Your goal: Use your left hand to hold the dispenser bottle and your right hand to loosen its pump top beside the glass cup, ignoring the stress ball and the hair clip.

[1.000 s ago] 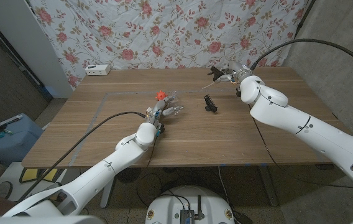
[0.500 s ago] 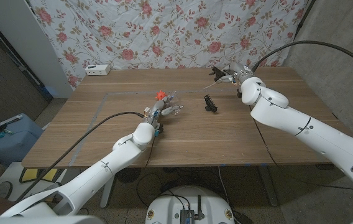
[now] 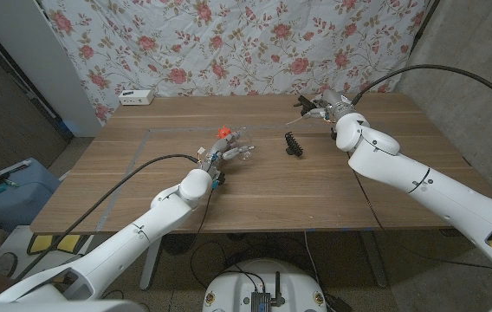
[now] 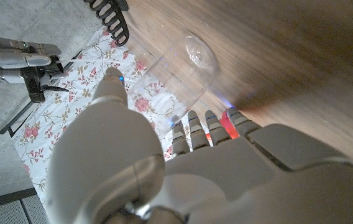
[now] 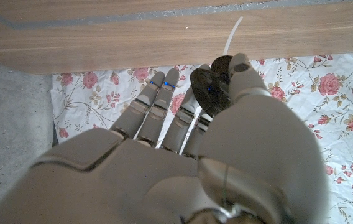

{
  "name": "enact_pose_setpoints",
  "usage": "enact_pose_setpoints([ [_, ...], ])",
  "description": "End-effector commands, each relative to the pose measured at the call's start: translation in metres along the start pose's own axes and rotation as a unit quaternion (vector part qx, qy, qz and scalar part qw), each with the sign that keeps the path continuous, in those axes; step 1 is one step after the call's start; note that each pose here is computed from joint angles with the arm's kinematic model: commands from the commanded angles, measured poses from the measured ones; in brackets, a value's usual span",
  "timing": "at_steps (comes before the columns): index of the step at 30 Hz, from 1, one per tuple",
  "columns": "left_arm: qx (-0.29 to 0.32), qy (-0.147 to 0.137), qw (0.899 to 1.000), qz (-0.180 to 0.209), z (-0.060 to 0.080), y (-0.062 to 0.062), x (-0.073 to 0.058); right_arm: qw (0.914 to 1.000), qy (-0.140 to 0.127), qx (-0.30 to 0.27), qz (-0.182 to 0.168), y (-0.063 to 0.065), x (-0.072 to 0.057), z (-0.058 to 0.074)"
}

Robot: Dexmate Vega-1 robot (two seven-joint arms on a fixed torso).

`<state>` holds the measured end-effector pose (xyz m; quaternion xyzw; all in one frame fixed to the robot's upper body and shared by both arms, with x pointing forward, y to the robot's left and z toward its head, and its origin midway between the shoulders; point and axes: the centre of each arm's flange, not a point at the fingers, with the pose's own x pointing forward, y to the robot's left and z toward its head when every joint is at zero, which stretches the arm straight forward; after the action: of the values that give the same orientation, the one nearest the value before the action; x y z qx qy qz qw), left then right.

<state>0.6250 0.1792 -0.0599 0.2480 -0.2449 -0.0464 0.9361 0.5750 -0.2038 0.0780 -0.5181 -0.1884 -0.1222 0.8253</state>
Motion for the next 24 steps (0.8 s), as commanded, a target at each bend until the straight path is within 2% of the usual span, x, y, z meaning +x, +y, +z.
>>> enact_pose_setpoints([
  [1, -0.009, -0.007, 1.0, -0.023, 0.007, 0.005, -0.005, 0.9999, 0.011, 0.01, -0.004, 0.009, 0.002, -0.009],
  [14, -0.025, -0.024, 0.999, -0.009, 0.015, 0.019, -0.019, 0.9992, 0.031, 0.025, -0.005, 0.019, 0.003, -0.019],
  [24, -0.043, -0.042, 0.998, 0.006, 0.019, 0.029, -0.026, 0.9981, 0.048, 0.037, -0.011, 0.032, 0.006, -0.028],
])
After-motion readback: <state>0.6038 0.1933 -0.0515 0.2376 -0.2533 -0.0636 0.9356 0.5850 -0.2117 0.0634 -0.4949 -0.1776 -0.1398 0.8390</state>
